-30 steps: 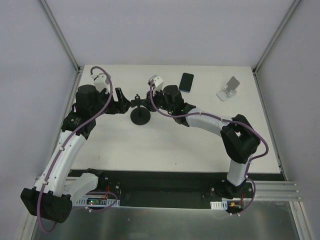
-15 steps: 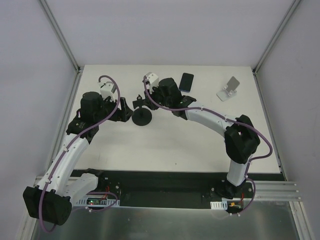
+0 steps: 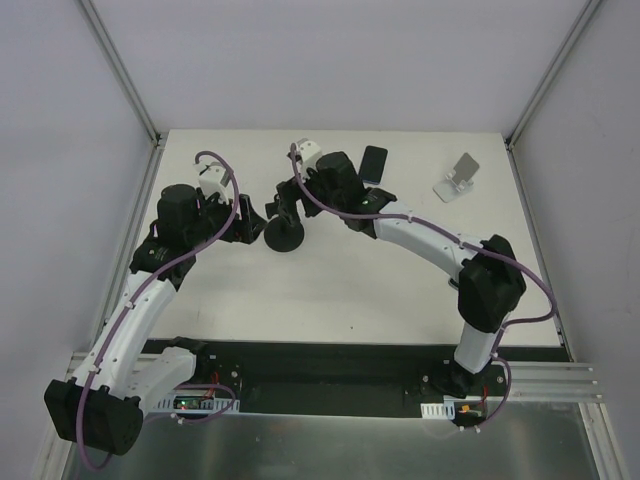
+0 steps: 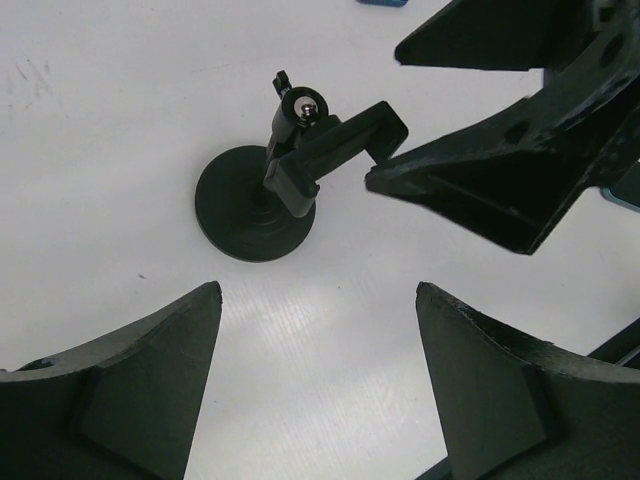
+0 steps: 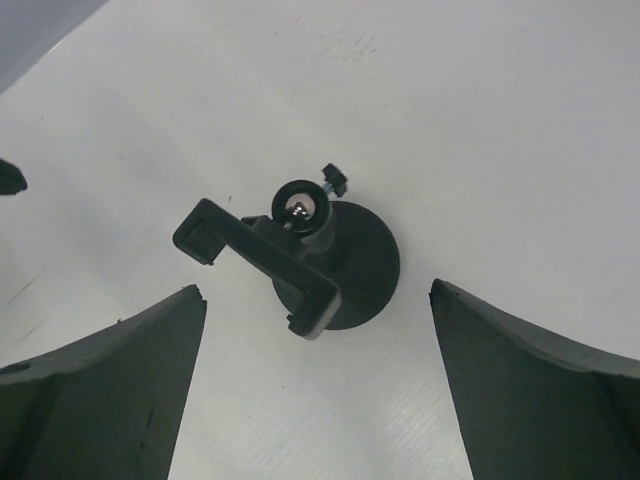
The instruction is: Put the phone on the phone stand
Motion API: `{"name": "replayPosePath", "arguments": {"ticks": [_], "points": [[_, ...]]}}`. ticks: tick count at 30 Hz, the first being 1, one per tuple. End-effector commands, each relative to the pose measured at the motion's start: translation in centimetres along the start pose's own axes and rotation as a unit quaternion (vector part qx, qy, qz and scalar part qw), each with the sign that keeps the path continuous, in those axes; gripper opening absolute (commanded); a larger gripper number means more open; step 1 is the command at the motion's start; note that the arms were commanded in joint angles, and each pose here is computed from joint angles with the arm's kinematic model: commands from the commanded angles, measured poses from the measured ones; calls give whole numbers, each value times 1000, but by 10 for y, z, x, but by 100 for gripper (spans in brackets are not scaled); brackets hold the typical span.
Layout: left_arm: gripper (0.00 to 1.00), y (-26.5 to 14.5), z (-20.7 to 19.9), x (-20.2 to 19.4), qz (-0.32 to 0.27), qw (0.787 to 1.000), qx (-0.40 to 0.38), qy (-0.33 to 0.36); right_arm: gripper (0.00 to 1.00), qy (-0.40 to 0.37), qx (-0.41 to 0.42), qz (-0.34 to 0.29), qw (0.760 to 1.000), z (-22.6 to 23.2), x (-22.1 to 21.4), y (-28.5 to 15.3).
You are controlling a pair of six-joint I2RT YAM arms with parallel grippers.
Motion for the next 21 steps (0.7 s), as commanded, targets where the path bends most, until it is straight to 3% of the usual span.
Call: {"name": "replayPosePath", "arguments": {"ticks": [1, 5, 11, 12, 15, 21], "points": [[77, -3, -2, 9, -27, 999, -4, 23, 96, 62, -97, -100, 988, -8, 56, -54], [77, -4, -3, 9, -28, 999, -7, 22, 96, 137, -254, -109, 951, -58, 58, -61], [78, -5, -3, 9, -29, 999, -8, 22, 96, 174, -399, -79, 897, -125, 63, -44], [78, -5, -3, 9, -28, 999, -9, 21, 96, 188, -404, -90, 891, -130, 78, -47], [78, -4, -4, 9, -27, 999, -13, 19, 96, 201, -430, -50, 878, -162, 67, -20], [78, -2, -5, 8, -23, 1000, -18, 12, 96, 218, -448, -29, 866, -218, 55, 17]]}}
Point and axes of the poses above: each gripper's point midway between its finger pads, its own y axis out along the fingers, its own z axis along the line the jaws close on, x = y × z, the point moved 7 cm from there along -y, back along the fingers, and after that the axes turned 4 degrees about y, right-handed, at the moved point
